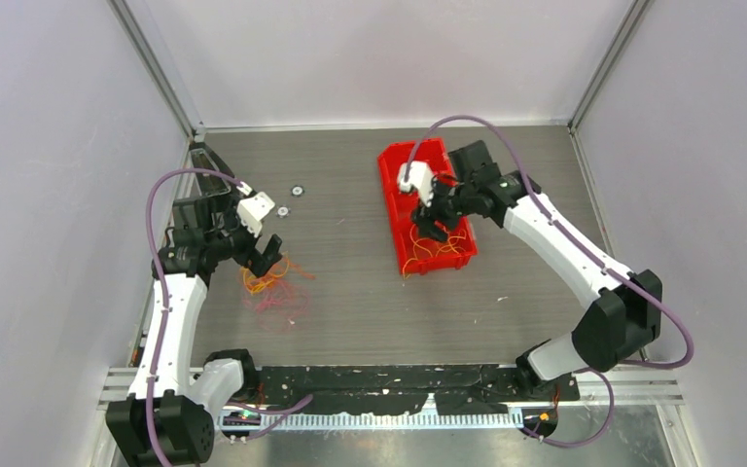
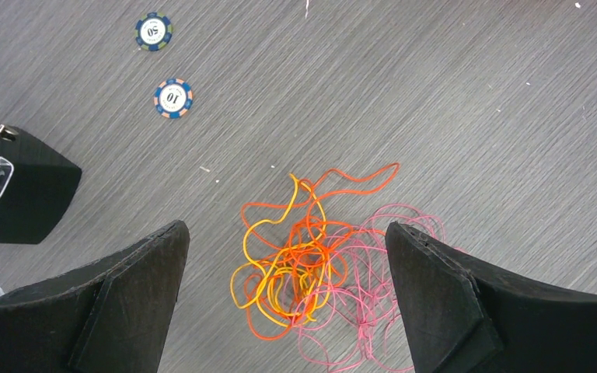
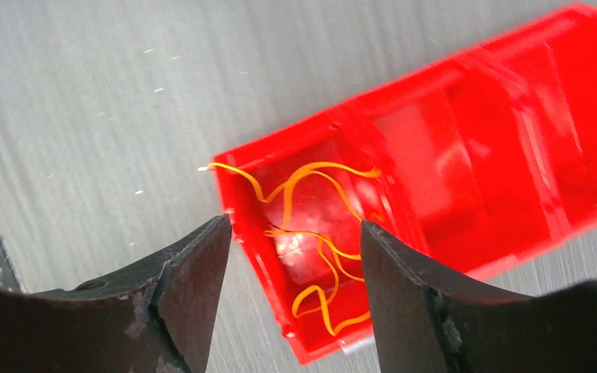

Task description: Untangle the cables

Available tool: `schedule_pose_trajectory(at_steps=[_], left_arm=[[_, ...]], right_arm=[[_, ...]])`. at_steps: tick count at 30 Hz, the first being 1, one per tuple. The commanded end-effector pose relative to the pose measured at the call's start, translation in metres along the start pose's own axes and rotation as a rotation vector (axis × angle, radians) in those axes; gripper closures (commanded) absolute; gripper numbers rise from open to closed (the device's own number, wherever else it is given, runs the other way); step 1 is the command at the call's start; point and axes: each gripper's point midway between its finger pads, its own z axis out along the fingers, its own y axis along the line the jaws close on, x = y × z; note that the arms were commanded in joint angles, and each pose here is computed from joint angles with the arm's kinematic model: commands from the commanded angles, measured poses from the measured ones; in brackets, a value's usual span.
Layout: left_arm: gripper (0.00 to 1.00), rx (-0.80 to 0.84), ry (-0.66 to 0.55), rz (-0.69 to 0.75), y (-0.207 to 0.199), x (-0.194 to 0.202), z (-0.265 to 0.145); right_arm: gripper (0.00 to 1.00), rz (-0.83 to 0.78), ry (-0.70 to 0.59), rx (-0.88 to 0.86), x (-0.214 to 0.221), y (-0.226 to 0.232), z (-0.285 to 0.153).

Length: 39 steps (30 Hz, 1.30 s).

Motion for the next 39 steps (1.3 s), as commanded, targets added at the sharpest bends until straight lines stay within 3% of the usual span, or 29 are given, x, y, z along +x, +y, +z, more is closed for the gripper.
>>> schedule_pose_trajectory(at_steps=[1,13,22,30,39], left_arm=[[0.00,0.010,-0.036,-0.003,-0.004,-0.012,-0.006],[0.00,0.142,0.009,-0.176,-0.016,-0.026,-0.006],[0.00,0.177,0.012,-0.178,-0.019,-0.028,-0.006],[0.00,0.171,0.016,-0.177,-0.016,-0.028,-0.004],[0.01,0.163,0.018,-0.174,-0.012,-0.030,-0.005]], right_arm=[[0.31,-0.172,0.110,-0.162,0.007,0.046,0.014],[0.31,-0.586,0.233,-0.263,0.021,0.076,0.079],[0.32,-0.669,0.301,-0.337,0.050,0.078,0.103],[0.51,-0.711,0.319,-0.355,0.062,0.078,0.113],[0.87,-0.734,0.325,-0.349,0.065,0.076,0.114]])
